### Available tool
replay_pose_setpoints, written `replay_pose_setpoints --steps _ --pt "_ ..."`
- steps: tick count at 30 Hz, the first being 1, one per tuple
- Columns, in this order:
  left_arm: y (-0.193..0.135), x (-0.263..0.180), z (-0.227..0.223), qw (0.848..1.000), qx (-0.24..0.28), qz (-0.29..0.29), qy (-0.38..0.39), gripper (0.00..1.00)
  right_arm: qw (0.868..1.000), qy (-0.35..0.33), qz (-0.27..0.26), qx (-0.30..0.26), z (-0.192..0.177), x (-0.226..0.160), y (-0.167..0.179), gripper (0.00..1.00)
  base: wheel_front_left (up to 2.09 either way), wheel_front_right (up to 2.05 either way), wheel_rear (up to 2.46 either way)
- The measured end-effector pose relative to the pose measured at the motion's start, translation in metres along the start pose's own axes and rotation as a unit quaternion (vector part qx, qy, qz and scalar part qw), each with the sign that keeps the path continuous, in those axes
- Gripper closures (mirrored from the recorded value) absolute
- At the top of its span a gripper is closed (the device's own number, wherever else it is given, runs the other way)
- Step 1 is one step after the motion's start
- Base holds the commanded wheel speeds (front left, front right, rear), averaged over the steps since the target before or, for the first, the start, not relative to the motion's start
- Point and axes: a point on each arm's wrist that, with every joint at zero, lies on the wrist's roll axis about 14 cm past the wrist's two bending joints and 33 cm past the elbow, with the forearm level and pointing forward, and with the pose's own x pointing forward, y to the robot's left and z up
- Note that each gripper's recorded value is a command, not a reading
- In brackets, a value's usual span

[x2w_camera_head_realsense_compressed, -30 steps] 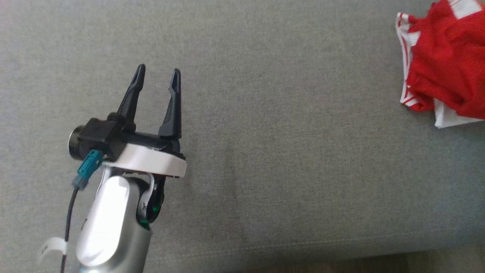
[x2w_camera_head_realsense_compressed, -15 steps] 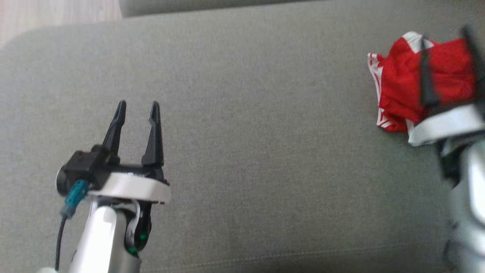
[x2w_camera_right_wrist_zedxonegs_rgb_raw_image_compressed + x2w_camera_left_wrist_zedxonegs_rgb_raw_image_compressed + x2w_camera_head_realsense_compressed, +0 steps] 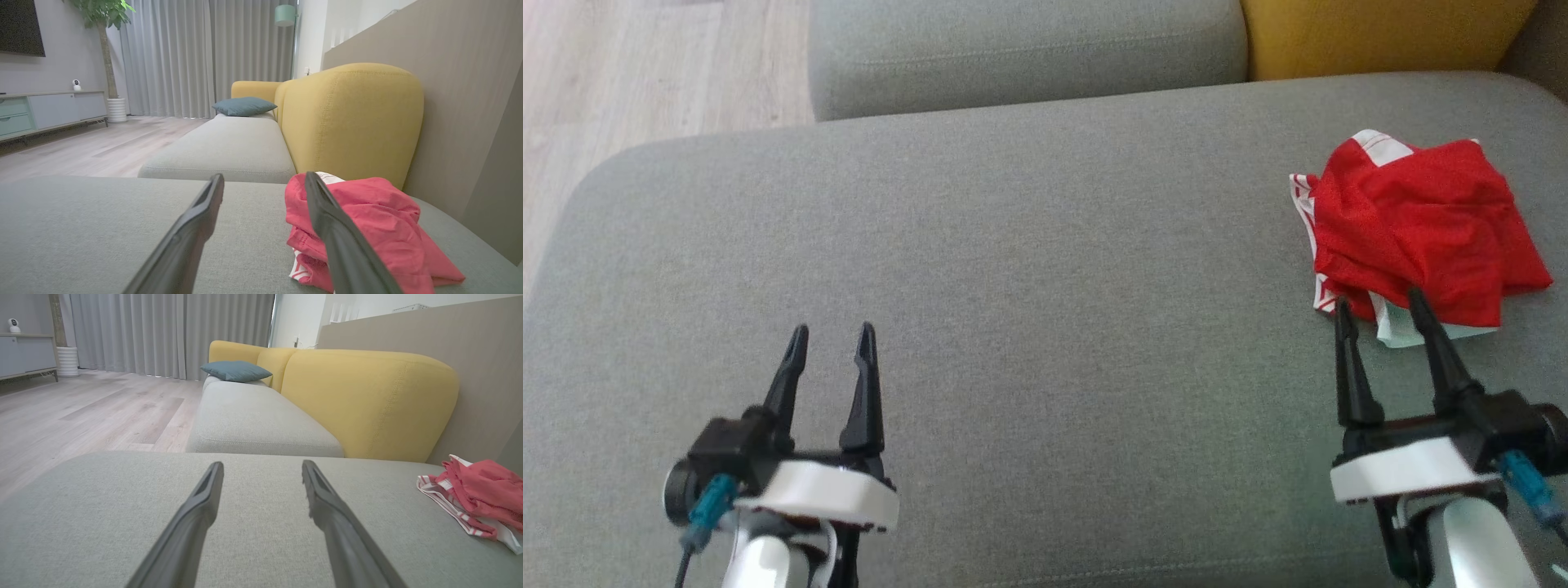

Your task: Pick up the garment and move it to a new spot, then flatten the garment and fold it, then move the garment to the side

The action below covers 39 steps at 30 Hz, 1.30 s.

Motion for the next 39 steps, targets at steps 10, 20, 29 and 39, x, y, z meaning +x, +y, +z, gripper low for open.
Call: replay_pose_setpoints --steps 10,20,29,39 --pt "0.001 -0.009 0.002 1.0 0.0 0.008 -0.002 0.0 1.0 -0.01 0.008 0.015 0.006 -0.009 0.008 0.0 0.0 0.0 0.0" --pt "0.0 -0.009 0.009 1.0 0.008 0.006 -0.013 0.0 1.0 -0.013 0.008 0.022 0.007 -0.008 0.009 0.0 0.0 0.0 0.0" --pt "-0.002 -0.008 0.014 1.0 0.006 0.003 -0.02 0.0 1.0 -0.013 0.012 0.022 0.008 -0.009 0.011 0.0 0.0 0.0 0.0" --pt "0.003 -0.011 0.011 1.0 0.006 0.011 -0.016 0.0 0.999 -0.011 0.015 0.027 0.007 -0.01 0.014 0.0 0.0 0.0 0.0"
